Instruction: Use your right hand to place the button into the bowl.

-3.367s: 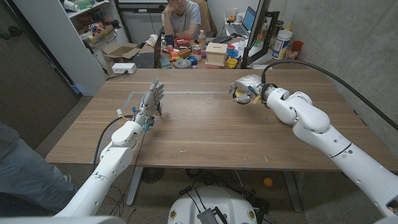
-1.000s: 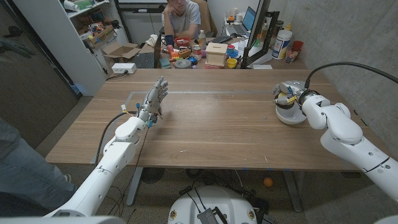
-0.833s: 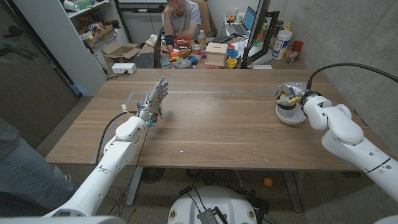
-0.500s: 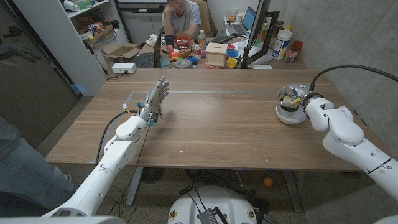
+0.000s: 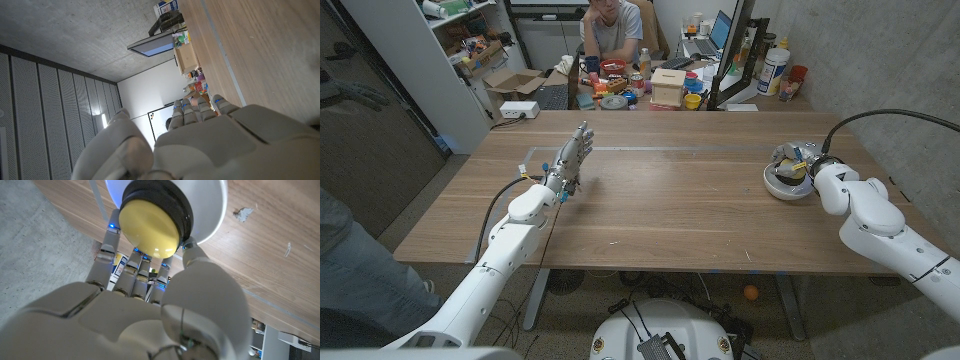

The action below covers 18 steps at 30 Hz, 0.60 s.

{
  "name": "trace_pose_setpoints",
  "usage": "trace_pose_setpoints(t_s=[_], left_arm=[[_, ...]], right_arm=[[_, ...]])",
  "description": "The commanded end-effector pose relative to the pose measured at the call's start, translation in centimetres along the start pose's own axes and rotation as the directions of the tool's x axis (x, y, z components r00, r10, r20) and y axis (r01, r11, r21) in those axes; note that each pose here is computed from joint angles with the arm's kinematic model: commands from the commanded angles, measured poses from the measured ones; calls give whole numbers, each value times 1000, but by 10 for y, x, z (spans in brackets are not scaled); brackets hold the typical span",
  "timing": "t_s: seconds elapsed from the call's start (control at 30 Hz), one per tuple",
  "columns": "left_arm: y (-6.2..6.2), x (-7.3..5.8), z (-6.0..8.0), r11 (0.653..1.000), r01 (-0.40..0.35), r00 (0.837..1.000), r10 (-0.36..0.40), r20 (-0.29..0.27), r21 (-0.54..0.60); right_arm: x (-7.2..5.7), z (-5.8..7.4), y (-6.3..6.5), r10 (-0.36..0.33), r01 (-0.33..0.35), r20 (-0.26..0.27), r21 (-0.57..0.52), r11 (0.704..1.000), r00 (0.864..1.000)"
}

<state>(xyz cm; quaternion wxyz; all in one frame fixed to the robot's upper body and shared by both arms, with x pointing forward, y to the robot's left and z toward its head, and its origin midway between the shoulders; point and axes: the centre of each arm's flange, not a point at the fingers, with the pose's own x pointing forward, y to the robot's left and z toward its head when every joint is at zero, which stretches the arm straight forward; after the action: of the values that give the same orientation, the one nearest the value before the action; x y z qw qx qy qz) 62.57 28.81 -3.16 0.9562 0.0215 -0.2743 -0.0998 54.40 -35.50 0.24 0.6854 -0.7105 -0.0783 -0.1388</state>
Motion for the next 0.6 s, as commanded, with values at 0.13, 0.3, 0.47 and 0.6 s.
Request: trace_pose_setpoints(t_s=[0.13, 0.3, 0.47, 0.6], left_arm=[[-4, 2, 1, 1000, 11, 1000, -11, -7, 12], [-4, 1, 1, 1000, 9, 1000, -8, -8, 14], [-4, 0, -1, 1000, 8, 1000, -8, -12, 12], [-4, 1, -2, 1000, 10, 1000, -10, -14, 11]], right_arm=[[4, -4, 18, 27, -27, -17, 32, 999, 999], [6, -4, 22, 35, -34, -19, 39, 999, 999], [6, -6, 25, 37, -36, -22, 45, 998, 999], [6, -7, 25, 40, -39, -28, 46, 998, 999]])
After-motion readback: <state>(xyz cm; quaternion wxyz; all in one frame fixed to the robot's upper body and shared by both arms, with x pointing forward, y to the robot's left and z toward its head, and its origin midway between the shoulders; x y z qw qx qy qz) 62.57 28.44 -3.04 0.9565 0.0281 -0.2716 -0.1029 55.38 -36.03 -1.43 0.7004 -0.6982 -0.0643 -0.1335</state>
